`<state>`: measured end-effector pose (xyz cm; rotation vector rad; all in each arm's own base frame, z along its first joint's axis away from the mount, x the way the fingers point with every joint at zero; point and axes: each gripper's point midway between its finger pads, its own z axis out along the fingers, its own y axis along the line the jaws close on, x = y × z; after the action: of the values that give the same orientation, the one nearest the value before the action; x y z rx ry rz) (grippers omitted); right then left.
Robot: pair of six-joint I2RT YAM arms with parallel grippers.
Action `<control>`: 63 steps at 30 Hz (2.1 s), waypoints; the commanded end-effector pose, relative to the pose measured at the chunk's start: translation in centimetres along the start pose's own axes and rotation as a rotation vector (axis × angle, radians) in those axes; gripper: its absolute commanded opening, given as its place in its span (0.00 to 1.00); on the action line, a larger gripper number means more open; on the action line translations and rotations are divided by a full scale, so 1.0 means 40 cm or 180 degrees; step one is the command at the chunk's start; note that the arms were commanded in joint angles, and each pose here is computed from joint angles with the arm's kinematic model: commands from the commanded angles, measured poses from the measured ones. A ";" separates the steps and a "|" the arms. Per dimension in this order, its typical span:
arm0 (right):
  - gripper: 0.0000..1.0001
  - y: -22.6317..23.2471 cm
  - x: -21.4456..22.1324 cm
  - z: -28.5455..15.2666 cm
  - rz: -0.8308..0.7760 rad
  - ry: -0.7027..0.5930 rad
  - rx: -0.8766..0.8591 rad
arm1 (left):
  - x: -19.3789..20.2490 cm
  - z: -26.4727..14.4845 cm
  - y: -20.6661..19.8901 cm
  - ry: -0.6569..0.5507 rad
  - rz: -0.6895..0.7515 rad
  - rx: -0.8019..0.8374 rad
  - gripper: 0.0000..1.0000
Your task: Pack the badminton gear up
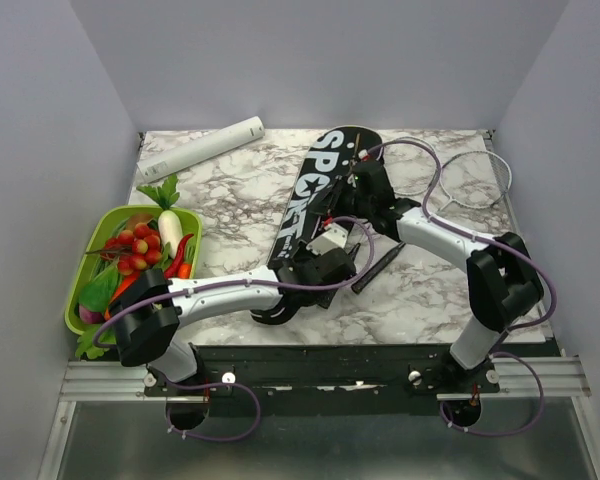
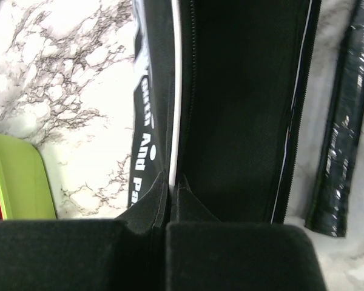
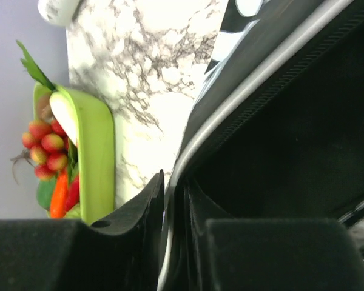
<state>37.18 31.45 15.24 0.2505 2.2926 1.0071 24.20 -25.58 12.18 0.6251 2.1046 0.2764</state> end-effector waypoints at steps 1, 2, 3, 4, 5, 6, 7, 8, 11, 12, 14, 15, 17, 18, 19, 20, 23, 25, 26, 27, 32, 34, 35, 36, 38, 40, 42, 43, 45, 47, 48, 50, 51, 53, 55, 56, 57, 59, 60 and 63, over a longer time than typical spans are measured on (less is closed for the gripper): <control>0.38 0.015 0.024 -0.009 -0.0176 0.0285 -0.0111 | -0.015 0.031 0.038 0.0030 -0.0262 0.0081 0.00; 0.43 0.009 0.019 -0.016 -0.0199 0.0266 -0.0093 | -0.022 0.037 0.043 0.0005 -0.0329 0.0085 0.00; 0.51 0.002 0.015 -0.026 -0.0215 0.0239 -0.0046 | -0.022 0.050 0.058 0.0036 -0.0396 0.0082 0.00; 0.55 -0.009 0.010 -0.037 -0.0234 0.0216 0.0002 | -0.020 0.057 0.060 0.0046 -0.0428 0.0099 0.00; 0.57 -0.001 -0.007 -0.063 -0.0308 0.0134 0.0010 | -0.027 0.065 0.067 0.0016 -0.0505 0.0107 0.00; 0.61 -0.026 -0.013 -0.078 -0.0320 0.0086 0.0190 | -0.028 0.075 0.081 0.0022 -0.0570 0.0087 0.00; 0.62 -0.040 -0.027 -0.094 -0.0333 0.0032 0.0272 | -0.020 0.083 0.079 0.0051 -0.0604 0.0136 0.00; 0.63 -0.041 -0.039 -0.126 -0.0363 -0.0045 0.0312 | -0.026 0.087 0.081 0.0022 -0.0675 0.0161 0.00; 0.65 -0.114 -0.058 -0.180 -0.0312 -0.0173 0.0642 | -0.026 0.103 0.084 0.0013 -0.0843 0.0251 0.00; 0.65 -0.160 -0.052 -0.210 -0.0282 -0.0216 0.0840 | -0.026 0.106 0.087 0.0013 -0.0886 0.0254 0.00; 0.66 -0.235 -0.067 -0.238 -0.0218 -0.0335 0.1149 | -0.033 0.110 0.085 -0.0039 -0.1023 0.0319 0.00; 0.68 -0.291 -0.058 -0.254 -0.0172 -0.0343 0.1393 | -0.037 0.110 0.083 -0.0069 -0.1076 0.0348 0.00; 0.68 -0.370 -0.068 -0.273 0.0023 -0.0354 0.1649 | -0.039 0.113 0.078 -0.0104 -0.1199 0.0446 0.00; 0.68 -0.403 -0.066 -0.281 0.0079 -0.0338 0.1776 | -0.058 0.109 0.060 -0.0170 -0.1310 0.0599 0.00; 0.68 -0.451 -0.068 -0.288 0.0191 -0.0333 0.1931 | -0.057 0.109 0.055 -0.0183 -0.1343 0.0651 0.00; 0.68 -0.471 -0.071 -0.292 0.0250 -0.0331 0.1997 | -0.074 0.104 0.052 -0.0259 -0.1415 0.0709 0.00; 0.68 -0.527 -0.093 -0.304 0.0429 -0.0371 0.2172 | -0.082 0.095 0.040 -0.0295 -0.1523 0.0841 0.00; 0.68 -0.556 -0.115 -0.315 0.0506 -0.0437 0.2271 | -0.085 0.090 0.036 -0.0338 -0.1584 0.0894 0.00; 0.69 -0.567 -0.129 -0.314 0.0545 -0.0452 0.2317 | -0.091 0.083 0.038 -0.0380 -0.1613 0.0923 0.00; 0.69 -0.579 -0.131 -0.318 0.0586 -0.0443 0.2365 | -0.102 0.080 0.037 -0.0446 -0.1653 0.0964 0.00; 0.69 -0.633 -0.169 -0.333 0.0778 -0.0534 0.2591 | -0.085 0.077 0.028 -0.0466 -0.1703 0.1033 0.00; 0.69 -0.653 -0.178 -0.330 0.0812 -0.0518 0.2707 | -0.089 0.077 0.027 -0.0532 -0.1743 0.1054 0.00; 0.69 -0.659 -0.187 -0.332 0.0830 -0.0527 0.2738 | -0.089 0.079 0.028 -0.0548 -0.1748 0.1042 0.00; 0.69 -0.663 -0.196 -0.332 0.0850 -0.0531 0.2782 | -0.094 0.079 0.027 -0.0583 -0.1755 0.1053 0.00; 0.69 -0.684 -0.197 -0.326 0.0898 -0.0491 0.2863 | -0.091 0.081 0.027 -0.0591 -0.1734 0.1052 0.00; 0.69 -0.694 -0.212 -0.321 0.0922 -0.0494 0.2902 | -0.096 0.081 0.025 -0.0612 -0.1733 0.1070 0.00; 0.69 -0.702 -0.221 -0.318 0.0935 -0.0483 0.2944 | -0.101 0.076 0.019 -0.0639 -0.1738 0.1129 0.00; 0.69 -0.707 -0.222 -0.315 0.0947 -0.0467 0.2966 | -0.100 0.076 0.019 -0.0643 -0.1740 0.1136 0.00; 0.69 -0.718 -0.225 -0.300 0.0979 -0.0412 0.3006 | -0.103 0.075 0.021 -0.0672 -0.1739 0.1134 0.00; 0.69 -0.723 -0.229 -0.288 0.1000 -0.0388 0.3022 | -0.104 0.077 0.029 -0.0692 -0.1709 0.1093 0.00; 0.68 -0.723 -0.229 -0.282 0.1010 -0.0378 0.3011 | -0.103 0.077 0.030 -0.0686 -0.1696 0.1080 0.00; 0.67 -0.729 -0.230 -0.274 0.1022 -0.0355 0.3019 | -0.104 0.078 0.034 -0.0697 -0.1677 0.1058 0.00; 0.66 -0.734 -0.230 -0.269 0.1025 -0.0337 0.3037 | -0.105 0.078 0.033 -0.0700 -0.1679 0.1064 0.00; 0.65 -0.742 -0.226 -0.264 0.1033 -0.0300 0.3062 | -0.104 0.078 0.032 -0.0699 -0.1674 0.1074 0.00; 0.62 -0.751 -0.218 -0.262 0.1032 -0.0268 0.3106 | -0.104 0.080 0.032 -0.0706 -0.1675 0.1080 0.00; 0.61 -0.756 -0.215 -0.263 0.1025 -0.0261 0.3127 | -0.104 0.082 0.032 -0.0704 -0.1679 0.1082 0.00; 0.59 -0.762 -0.210 -0.263 0.1022 -0.0242 0.3156 | -0.103 0.083 0.032 -0.0705 -0.1674 0.1081 0.00; 0.57 -0.769 -0.202 -0.264 0.1029 -0.0215 0.3193 | -0.099 0.088 0.033 -0.0693 -0.1664 0.1065 0.00; 0.54 -0.770 -0.204 -0.264 0.1007 -0.0224 0.3186 | -0.099 0.088 0.033 -0.0697 -0.1666 0.1065 0.00; 0.43 -0.769 -0.206 -0.264 0.0987 -0.0223 0.3180 | -0.098 0.089 0.032 -0.0697 -0.1675 0.1078 0.00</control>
<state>39.50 1.45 2.63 1.0292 2.5494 -0.0548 28.18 -26.12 11.22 0.2970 2.1190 -0.3726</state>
